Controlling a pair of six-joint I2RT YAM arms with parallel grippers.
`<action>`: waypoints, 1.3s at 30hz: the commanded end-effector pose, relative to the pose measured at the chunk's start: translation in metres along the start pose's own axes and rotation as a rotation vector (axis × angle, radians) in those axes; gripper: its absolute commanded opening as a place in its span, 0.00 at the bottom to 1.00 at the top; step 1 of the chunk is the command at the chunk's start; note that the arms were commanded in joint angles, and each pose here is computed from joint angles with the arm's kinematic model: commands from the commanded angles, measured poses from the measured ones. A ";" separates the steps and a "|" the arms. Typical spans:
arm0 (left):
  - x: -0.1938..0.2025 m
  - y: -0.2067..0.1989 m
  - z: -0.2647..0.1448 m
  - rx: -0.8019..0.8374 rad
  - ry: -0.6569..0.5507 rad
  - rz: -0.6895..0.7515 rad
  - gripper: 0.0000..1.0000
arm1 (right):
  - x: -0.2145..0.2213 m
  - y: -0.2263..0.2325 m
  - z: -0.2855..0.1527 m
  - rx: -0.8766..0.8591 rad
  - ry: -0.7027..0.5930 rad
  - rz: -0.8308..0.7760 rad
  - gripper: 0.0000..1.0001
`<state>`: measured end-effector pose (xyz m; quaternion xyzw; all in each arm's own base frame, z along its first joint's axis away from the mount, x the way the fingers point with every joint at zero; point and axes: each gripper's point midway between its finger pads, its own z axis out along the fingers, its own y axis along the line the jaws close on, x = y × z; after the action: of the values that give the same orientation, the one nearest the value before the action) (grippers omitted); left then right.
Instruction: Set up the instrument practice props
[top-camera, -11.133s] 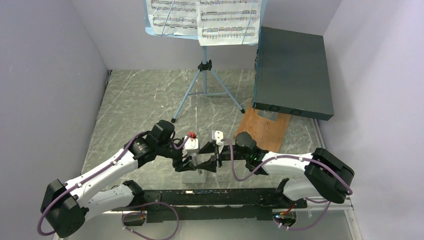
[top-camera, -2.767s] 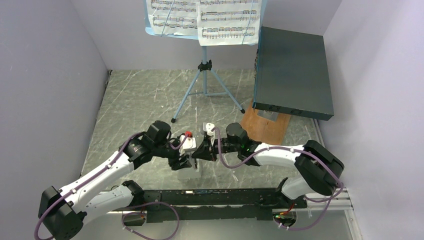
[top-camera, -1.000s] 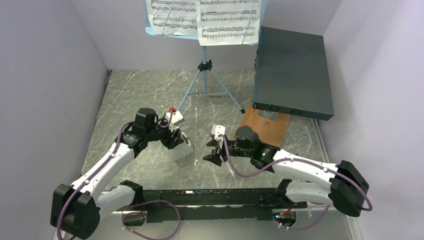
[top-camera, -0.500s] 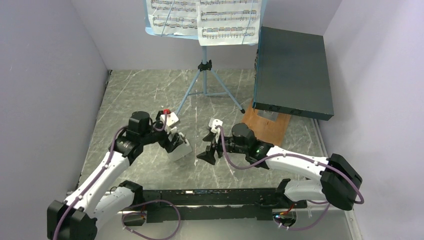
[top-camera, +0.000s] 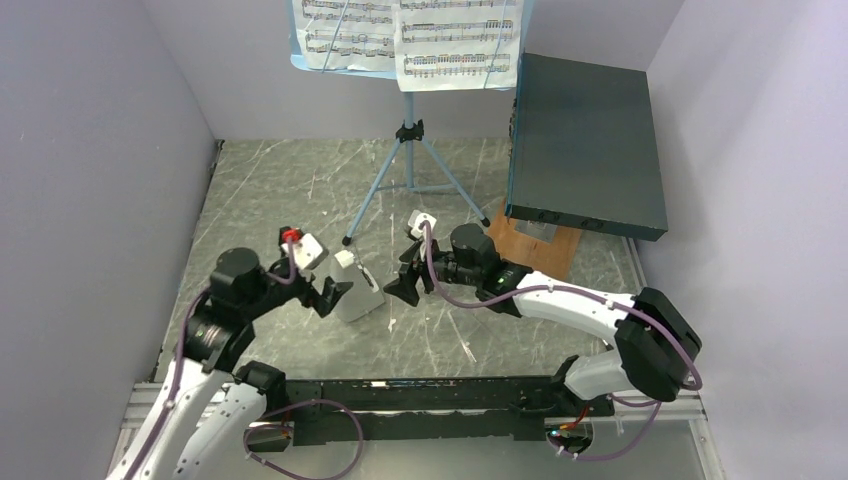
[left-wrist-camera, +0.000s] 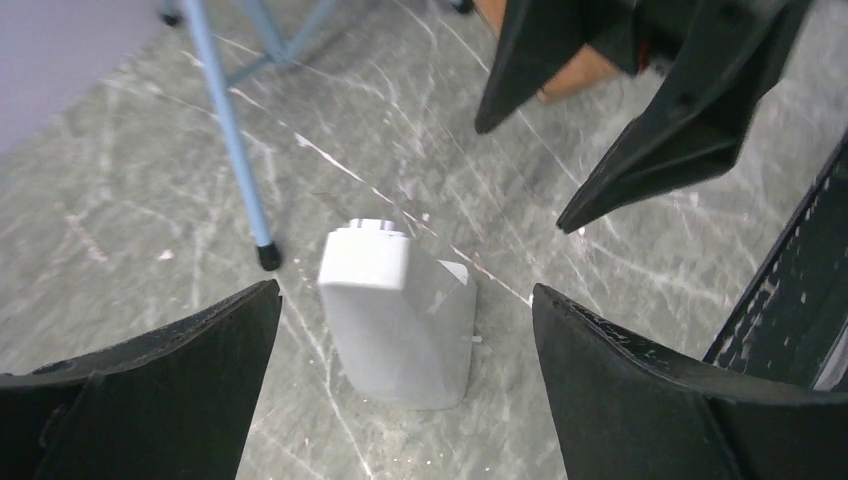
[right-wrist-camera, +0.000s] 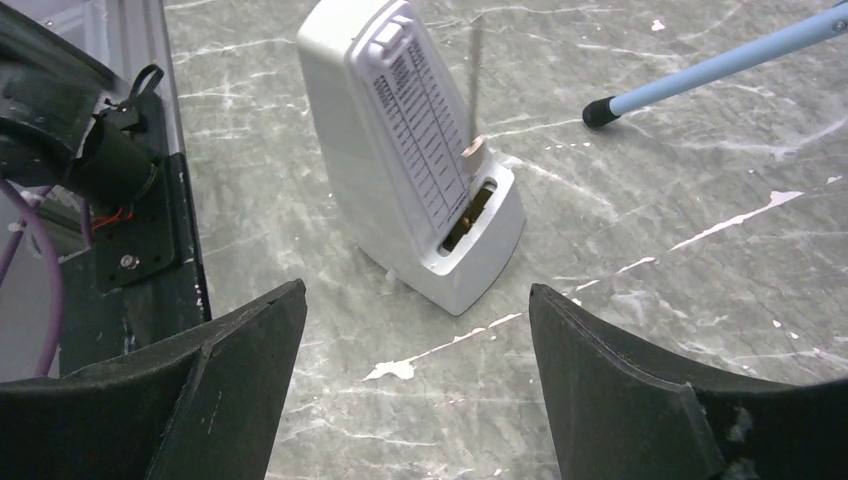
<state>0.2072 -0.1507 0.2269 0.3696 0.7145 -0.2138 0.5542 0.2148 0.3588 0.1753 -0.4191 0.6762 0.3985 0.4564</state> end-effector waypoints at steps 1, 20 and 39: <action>-0.042 0.018 -0.044 -0.212 -0.103 -0.115 1.00 | -0.024 -0.008 0.004 0.031 -0.043 -0.004 0.84; -0.153 0.051 -0.113 -0.470 -0.345 -0.419 1.00 | -0.168 0.010 -0.145 0.283 -0.304 -0.197 0.99; -0.253 0.055 -0.216 -0.623 -0.638 -0.134 0.99 | -0.327 0.006 -0.396 0.869 -0.937 -0.060 0.99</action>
<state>0.1505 -0.0507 0.5125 0.0555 0.5957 -0.1662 0.7839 0.1759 0.1095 0.5708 -0.0938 0.5046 0.2443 0.8228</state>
